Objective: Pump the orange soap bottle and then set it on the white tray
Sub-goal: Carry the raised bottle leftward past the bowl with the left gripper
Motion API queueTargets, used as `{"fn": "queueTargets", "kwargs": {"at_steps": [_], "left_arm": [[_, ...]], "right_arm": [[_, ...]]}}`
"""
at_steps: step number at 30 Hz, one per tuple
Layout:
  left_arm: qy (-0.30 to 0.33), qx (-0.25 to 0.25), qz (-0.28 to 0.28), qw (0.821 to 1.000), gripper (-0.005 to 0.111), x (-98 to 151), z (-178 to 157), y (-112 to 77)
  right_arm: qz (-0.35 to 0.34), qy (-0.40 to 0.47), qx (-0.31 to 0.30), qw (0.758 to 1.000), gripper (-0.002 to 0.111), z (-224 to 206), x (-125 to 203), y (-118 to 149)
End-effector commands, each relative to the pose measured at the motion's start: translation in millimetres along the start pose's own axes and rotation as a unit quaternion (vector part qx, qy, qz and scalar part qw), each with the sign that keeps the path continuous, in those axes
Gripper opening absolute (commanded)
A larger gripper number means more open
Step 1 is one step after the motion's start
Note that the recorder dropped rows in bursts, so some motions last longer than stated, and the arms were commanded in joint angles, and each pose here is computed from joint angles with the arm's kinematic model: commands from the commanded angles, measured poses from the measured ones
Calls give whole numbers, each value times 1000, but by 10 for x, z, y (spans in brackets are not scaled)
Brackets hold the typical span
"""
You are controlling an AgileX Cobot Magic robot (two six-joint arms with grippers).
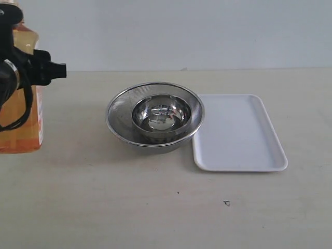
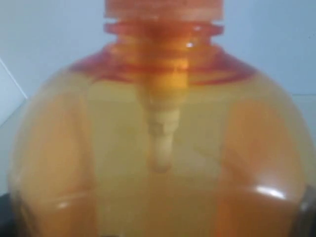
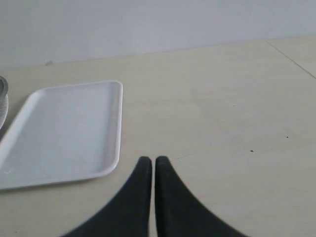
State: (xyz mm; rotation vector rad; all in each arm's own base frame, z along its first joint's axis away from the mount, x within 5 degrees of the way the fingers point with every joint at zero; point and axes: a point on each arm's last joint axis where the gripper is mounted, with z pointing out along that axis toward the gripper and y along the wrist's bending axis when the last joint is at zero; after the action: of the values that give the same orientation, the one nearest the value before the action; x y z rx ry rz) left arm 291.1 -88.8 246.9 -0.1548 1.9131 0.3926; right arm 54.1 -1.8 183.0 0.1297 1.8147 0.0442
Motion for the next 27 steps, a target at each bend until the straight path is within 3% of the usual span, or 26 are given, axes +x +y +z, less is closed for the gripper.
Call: {"fn": "queueTargets", "kwargs": {"at_steps": [1, 5, 10, 13, 16, 20, 27], "left_arm": [[-23, 17, -9, 1000, 5, -257, 164, -13], [-12, 61, -24, 998, 5, -428, 374, 51], [-34, 91, 8, 995, 5, -738, 579, 172], [-62, 138, 42, 988, 5, -995, 671, 192], [-92, 169, 38, 981, 5, -1250, 716, 223], [-121, 245, 54, 960, 5, -1471, 761, 233], [-113, 232, 29, 966, 5, -1468, 1033, 318]], "right_arm": [[-1, -6, -1, 1000, 0, -4, -8, 1], [-1, -6, -1, 1000, 0, -4, -8, 1], [-1, -6, -1, 1000, 0, -4, -8, 1], [-1, -6, -1, 1000, 0, -4, -8, 1], [-1, -6, -1, 1000, 0, -4, -8, 1], [-1, -6, -1, 1000, 0, -4, -8, 1], [-1, -6, -1, 1000, 0, -4, -10, 1]]}}
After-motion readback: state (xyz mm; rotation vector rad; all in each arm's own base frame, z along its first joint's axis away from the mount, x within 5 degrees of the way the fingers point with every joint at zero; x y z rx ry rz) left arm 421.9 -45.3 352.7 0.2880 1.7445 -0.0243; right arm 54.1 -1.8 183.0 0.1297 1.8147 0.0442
